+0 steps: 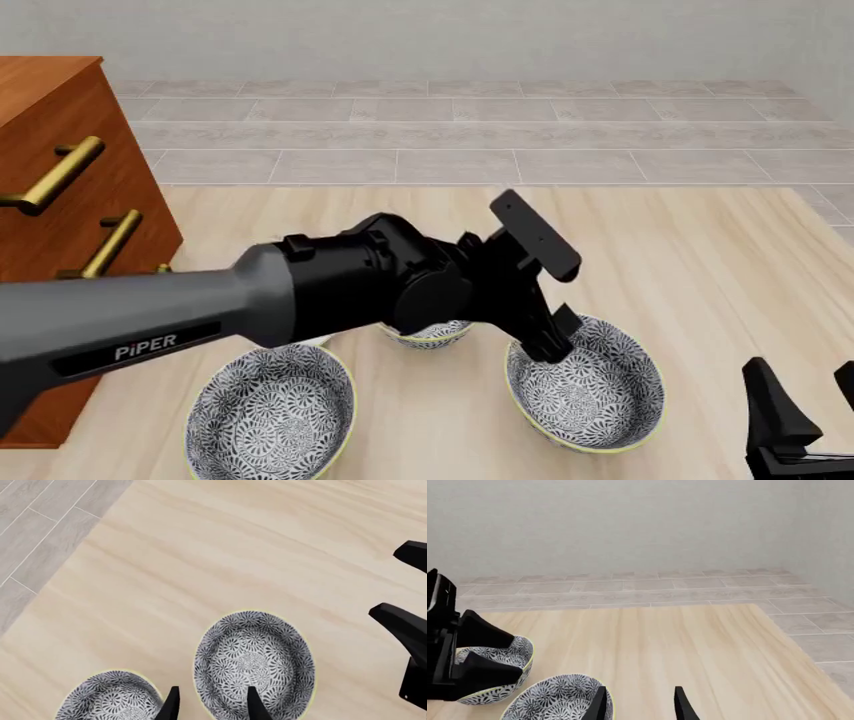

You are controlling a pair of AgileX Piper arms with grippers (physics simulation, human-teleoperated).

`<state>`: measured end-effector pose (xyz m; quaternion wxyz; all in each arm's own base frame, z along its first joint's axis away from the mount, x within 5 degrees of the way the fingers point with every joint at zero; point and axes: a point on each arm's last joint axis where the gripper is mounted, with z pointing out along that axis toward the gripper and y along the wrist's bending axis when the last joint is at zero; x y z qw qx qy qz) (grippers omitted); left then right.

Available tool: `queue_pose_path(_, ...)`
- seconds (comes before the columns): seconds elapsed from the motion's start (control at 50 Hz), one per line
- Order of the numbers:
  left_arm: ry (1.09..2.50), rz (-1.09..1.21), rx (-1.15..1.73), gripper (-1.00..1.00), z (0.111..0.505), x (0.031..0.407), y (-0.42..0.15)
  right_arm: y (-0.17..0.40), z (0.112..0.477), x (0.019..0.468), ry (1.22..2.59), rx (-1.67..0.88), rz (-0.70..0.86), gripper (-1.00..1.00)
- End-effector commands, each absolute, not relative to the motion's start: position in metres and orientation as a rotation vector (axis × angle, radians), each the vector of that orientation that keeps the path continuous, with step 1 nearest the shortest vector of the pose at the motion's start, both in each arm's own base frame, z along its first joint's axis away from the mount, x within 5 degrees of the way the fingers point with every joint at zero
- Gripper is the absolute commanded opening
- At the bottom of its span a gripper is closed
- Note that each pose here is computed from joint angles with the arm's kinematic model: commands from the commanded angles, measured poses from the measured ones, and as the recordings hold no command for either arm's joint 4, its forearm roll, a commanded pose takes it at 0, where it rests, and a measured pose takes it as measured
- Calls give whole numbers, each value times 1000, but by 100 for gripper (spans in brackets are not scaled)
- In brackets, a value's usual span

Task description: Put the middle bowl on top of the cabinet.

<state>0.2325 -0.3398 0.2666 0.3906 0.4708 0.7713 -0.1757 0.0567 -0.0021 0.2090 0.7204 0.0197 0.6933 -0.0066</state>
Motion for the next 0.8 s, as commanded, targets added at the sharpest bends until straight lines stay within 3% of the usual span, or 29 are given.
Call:
queue_pose_path(0.02, 1975, -456, 1185, 100, 258, 234, -344, -2, 209, 57, 1536, 45, -14, 100)
queue_pose_path(0.8, 2041, -459, 1151, 100, 223, 242, -350, -2, 208, 57, 1548, 53, -12, 100)
